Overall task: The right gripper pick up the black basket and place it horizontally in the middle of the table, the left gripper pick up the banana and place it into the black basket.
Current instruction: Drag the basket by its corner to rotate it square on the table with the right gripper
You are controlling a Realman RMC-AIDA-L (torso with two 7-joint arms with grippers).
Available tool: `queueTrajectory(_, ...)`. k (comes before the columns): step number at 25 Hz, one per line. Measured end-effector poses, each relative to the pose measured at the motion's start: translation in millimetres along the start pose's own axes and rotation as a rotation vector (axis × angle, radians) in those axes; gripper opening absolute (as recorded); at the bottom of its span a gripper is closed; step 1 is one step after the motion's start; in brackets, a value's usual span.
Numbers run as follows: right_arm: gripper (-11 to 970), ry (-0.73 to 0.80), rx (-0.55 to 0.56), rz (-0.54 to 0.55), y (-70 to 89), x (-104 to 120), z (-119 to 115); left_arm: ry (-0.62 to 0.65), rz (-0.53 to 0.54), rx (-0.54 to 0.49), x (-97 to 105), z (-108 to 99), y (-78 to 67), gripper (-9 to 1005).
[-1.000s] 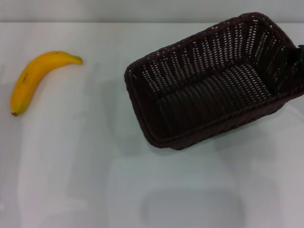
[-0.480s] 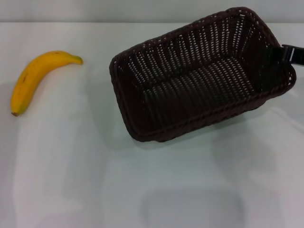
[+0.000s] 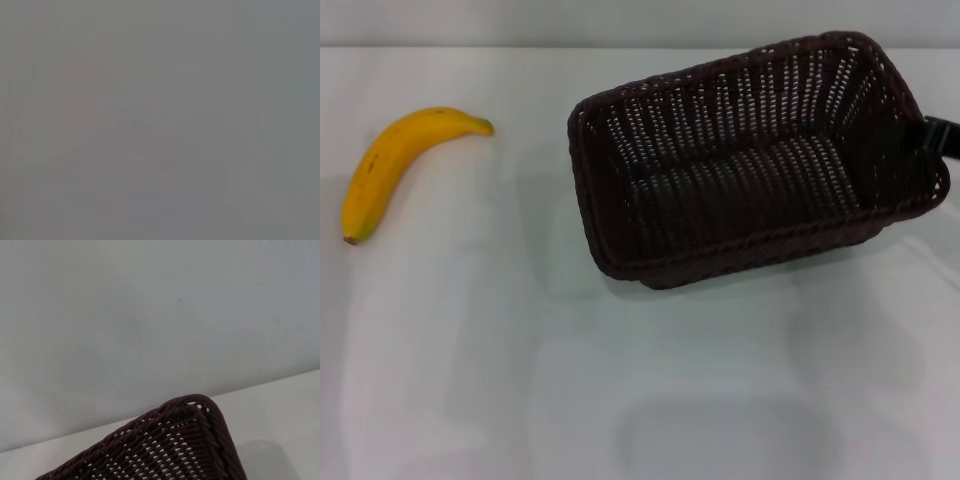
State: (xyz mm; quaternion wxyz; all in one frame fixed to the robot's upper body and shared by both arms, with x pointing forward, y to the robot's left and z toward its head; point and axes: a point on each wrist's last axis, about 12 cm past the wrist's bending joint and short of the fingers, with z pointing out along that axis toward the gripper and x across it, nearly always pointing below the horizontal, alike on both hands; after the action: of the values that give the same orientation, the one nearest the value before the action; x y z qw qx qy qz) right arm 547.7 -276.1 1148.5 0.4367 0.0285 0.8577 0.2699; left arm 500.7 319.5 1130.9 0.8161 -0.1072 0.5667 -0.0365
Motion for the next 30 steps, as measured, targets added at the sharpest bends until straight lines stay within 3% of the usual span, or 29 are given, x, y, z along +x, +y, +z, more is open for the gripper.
queueTrajectory(6,188,0.009,0.008,0.009,-2.3,8,-1,0.003,-0.007,-0.021,-1,-5,6.6,884)
queueTrajectory(19,191,0.035,0.044,0.046,-15.3,24,-8,0.003,-0.009,-0.021,-1,-7,5.4,883)
queueTrajectory(30,194,0.069,-0.006,0.042,-0.1,37,-2,0.018,-0.007,-0.015,0,-6,4.4,883)
